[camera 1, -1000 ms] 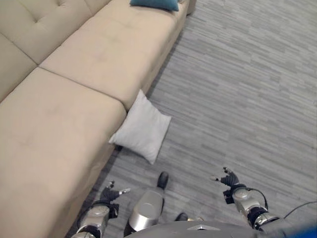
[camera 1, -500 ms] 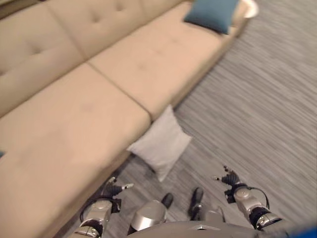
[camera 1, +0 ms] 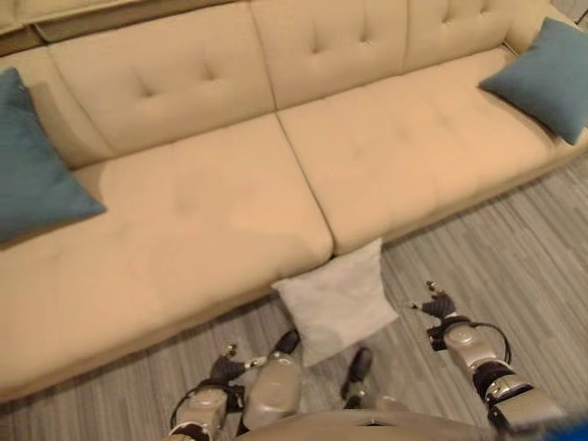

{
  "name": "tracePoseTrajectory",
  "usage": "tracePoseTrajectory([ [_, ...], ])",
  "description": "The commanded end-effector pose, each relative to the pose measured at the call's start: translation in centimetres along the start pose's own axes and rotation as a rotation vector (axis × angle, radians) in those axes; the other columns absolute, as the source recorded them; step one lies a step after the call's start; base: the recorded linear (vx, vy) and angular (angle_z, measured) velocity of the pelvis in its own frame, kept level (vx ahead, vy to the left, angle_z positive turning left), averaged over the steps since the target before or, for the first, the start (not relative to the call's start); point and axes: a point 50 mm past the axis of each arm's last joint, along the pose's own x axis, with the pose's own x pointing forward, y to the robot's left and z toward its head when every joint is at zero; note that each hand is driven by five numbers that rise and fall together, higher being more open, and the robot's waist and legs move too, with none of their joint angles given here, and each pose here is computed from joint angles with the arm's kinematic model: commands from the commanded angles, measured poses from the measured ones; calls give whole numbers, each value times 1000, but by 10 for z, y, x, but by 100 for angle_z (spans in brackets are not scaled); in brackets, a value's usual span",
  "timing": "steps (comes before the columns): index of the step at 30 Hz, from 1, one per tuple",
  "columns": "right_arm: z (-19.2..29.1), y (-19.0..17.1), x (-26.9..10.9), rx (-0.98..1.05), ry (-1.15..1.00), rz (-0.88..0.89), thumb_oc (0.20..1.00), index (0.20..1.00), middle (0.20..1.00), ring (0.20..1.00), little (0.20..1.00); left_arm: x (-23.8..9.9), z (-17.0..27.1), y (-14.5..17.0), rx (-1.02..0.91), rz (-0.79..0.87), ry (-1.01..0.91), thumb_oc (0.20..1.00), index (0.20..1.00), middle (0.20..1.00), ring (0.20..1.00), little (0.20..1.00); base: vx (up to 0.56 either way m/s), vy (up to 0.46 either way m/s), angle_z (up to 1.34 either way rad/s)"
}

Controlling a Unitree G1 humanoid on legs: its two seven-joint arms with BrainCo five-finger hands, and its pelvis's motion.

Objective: Pick up all the scattered cushions and arrange them neatly on the sofa.

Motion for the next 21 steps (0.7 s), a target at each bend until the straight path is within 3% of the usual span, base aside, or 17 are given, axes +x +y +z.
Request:
tracePoseTrajectory([
  [1,14,1,5,47,-35,-8,1000,1000,1000,1000,1000,-7,-20,20,39,27,46,1000,1000,1000,1000,1000,104,-27,107],
  [7,13,9,4,-3,-38,28,1000,1000,1000,1000,1000,-13,-35,29,49,38,93,1000,1000,1000,1000,1000,42,11,-13],
  [11,28,11,7,-8,-77,42,1000,1000,1000,1000,1000,-9,-20,32,45,45,33,1000,1000,1000,1000,1000,2,-14,-10],
  [17,21,14,5,-21,-58,53,1000,1000,1000,1000,1000,-10,-24,36,-12,85,42,1000,1000,1000,1000,1000,39,-440,52],
  [21,24,-16,9,-49,-71,-23,1000,1000,1000,1000,1000,-1,8,6,-42,4,-66,1000,1000,1000,1000,1000,-181,-271,143],
])
